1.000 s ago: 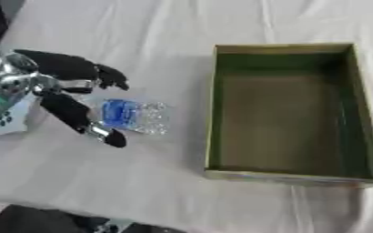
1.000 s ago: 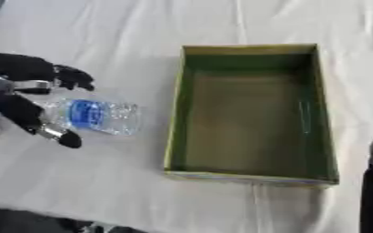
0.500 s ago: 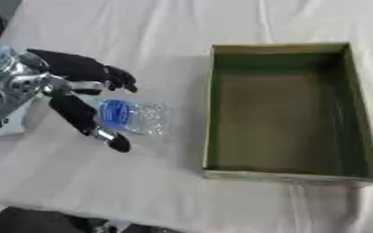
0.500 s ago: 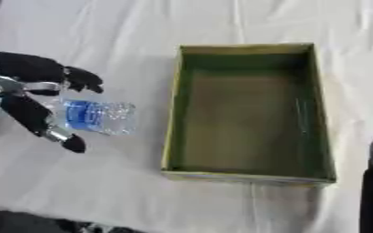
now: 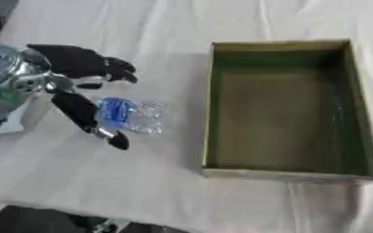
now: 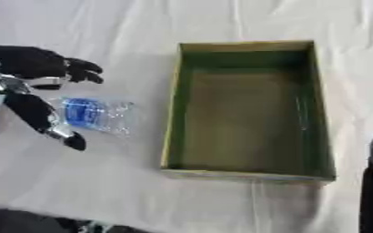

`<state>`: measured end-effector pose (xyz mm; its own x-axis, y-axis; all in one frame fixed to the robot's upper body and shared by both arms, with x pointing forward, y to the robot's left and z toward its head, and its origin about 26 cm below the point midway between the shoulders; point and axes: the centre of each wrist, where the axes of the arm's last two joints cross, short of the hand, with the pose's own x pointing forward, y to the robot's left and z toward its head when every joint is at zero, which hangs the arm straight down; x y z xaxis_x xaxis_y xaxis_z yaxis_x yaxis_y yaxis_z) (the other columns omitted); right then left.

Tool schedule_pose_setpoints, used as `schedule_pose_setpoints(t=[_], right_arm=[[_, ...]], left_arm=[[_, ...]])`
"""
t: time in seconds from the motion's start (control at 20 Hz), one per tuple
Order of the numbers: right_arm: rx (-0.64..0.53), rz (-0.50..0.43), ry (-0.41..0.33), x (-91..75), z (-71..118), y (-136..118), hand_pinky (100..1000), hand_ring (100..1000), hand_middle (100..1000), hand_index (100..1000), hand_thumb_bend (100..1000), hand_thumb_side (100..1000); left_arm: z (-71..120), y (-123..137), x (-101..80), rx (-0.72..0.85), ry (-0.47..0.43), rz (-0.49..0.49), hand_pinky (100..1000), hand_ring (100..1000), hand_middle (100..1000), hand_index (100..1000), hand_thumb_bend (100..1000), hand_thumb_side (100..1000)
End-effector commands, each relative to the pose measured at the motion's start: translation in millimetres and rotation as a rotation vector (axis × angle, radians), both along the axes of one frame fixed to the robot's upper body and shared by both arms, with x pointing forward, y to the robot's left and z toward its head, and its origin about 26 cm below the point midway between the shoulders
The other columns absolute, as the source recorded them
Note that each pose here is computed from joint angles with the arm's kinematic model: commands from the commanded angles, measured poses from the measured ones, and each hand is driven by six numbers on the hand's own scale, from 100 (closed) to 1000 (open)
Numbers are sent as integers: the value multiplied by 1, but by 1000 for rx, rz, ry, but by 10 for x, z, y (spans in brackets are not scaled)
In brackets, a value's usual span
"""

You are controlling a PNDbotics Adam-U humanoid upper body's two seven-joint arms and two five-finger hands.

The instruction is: Pick up objects on the table and place them in the box.

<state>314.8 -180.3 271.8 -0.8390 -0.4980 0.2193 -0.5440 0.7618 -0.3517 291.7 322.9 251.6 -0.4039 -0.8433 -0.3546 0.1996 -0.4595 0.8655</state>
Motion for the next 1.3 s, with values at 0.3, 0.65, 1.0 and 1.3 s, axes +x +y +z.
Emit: schedule_pose_setpoints(t=[0.3,0.65,1.0,1.3], right_arm=[[9,9,-24,-28,68,2,693,797,857,918,100,1000],[11,13,-26,-28,75,5,693,797,857,918,100,1000],[11,15,-28,-28,82,6,693,796,856,918,100,1000],[10,17,-31,-29,88,8,691,791,855,917,100,1000]], left_arm=[[15,-45,-40,79,-130,16,741,794,1000,978,916,916],[-70,-42,-3,63,-124,15,738,790,1000,973,901,922],[-119,-37,45,47,-129,2,740,778,1000,960,879,907],[-185,-4,101,34,-125,0,739,774,1000,956,867,907]])
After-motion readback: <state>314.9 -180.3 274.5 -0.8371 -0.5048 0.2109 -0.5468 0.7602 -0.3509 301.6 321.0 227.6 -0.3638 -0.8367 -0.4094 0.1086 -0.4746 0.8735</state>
